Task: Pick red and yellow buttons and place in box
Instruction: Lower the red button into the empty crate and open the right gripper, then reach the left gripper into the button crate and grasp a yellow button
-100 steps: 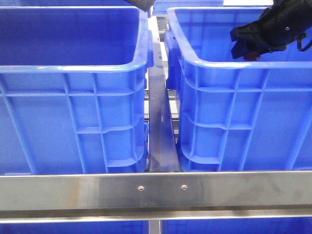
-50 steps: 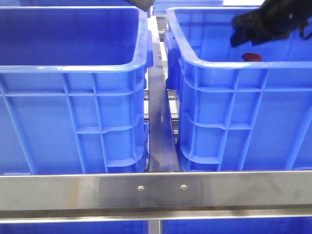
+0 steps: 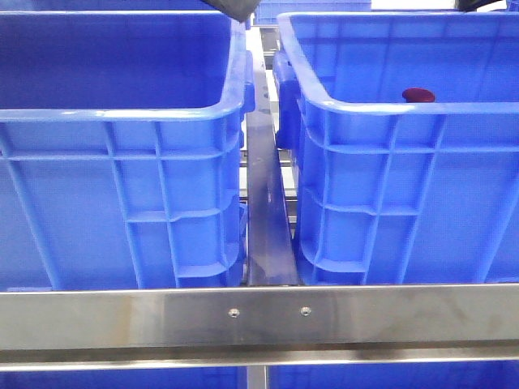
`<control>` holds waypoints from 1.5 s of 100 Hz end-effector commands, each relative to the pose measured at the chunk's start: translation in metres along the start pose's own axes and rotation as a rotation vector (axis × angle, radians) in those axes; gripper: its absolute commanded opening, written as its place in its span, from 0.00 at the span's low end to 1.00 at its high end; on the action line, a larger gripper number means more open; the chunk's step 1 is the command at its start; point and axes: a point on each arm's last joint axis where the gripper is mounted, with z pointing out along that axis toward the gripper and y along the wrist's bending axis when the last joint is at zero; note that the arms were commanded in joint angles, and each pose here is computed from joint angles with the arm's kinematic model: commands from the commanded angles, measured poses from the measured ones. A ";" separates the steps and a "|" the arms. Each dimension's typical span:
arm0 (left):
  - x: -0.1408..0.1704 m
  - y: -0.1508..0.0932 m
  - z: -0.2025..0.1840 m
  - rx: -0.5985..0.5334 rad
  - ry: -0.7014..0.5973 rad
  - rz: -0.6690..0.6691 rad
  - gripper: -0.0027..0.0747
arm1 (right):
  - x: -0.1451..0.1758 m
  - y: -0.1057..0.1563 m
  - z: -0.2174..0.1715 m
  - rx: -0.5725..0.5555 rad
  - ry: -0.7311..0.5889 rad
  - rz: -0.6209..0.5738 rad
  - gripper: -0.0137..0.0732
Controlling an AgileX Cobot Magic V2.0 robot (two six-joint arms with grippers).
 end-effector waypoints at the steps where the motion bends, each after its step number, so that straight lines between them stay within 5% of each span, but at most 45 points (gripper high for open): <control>1: -0.012 -0.014 -0.014 0.025 -0.091 0.010 0.84 | -0.010 0.000 -0.035 0.051 -0.093 0.011 0.08; 62: -0.015 -0.009 -0.019 -0.031 -0.137 -0.007 0.83 | 0.082 0.039 -0.186 0.049 -0.374 -0.017 0.08; 90: -0.004 0.034 -0.060 -0.362 -0.190 -0.236 0.83 | 0.105 0.043 -0.197 0.052 -0.419 -0.025 0.08; 119: 0.025 0.084 -0.077 -0.756 -0.045 -0.467 0.83 | 0.106 0.043 -0.197 0.050 -0.415 -0.025 0.08; 150: 0.043 0.125 -0.051 -0.882 0.088 -0.570 0.83 | 0.106 0.043 -0.197 0.050 -0.415 -0.025 0.08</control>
